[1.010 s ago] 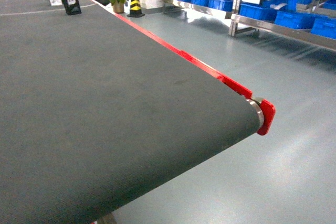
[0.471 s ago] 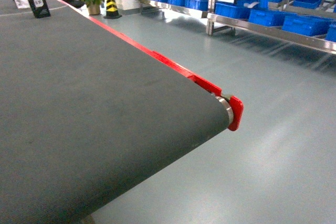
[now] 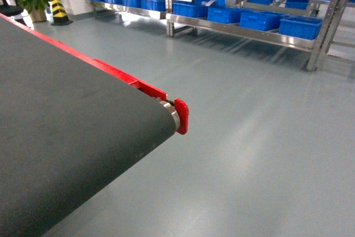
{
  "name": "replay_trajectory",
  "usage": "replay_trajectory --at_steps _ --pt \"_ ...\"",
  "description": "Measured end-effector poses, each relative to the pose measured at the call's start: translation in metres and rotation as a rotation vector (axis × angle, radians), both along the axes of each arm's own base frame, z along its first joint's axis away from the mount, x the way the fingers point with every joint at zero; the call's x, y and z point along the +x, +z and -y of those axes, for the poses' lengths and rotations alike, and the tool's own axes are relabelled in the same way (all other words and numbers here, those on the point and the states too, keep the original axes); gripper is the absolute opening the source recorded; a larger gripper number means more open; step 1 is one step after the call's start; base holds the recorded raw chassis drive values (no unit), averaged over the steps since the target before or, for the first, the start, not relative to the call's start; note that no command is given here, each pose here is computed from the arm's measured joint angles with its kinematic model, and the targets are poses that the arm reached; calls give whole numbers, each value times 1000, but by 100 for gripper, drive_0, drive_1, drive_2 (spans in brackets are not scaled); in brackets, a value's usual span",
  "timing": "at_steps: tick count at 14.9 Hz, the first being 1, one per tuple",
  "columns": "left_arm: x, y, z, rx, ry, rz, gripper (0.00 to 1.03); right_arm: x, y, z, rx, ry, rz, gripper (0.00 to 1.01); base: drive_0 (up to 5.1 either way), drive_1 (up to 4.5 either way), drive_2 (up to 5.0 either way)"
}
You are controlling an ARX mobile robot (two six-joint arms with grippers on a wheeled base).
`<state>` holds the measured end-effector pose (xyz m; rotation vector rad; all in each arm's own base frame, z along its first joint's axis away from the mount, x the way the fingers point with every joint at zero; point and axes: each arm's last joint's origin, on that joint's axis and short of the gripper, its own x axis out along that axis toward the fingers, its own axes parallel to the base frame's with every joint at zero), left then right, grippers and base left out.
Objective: Sort blue parts and orange caps into right shelf containers
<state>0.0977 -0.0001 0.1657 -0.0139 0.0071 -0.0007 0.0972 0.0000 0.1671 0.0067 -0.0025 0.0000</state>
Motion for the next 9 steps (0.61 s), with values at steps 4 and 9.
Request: replay_trajectory --at_steps 4,9 --pt "0 0 0 0 0 0 43 0 0 0 0 0 0 45 -164 -164 -164" --pt "0 0 0 0 0 0 43 0 0 0 0 0 0 45 -156 -156 -156"
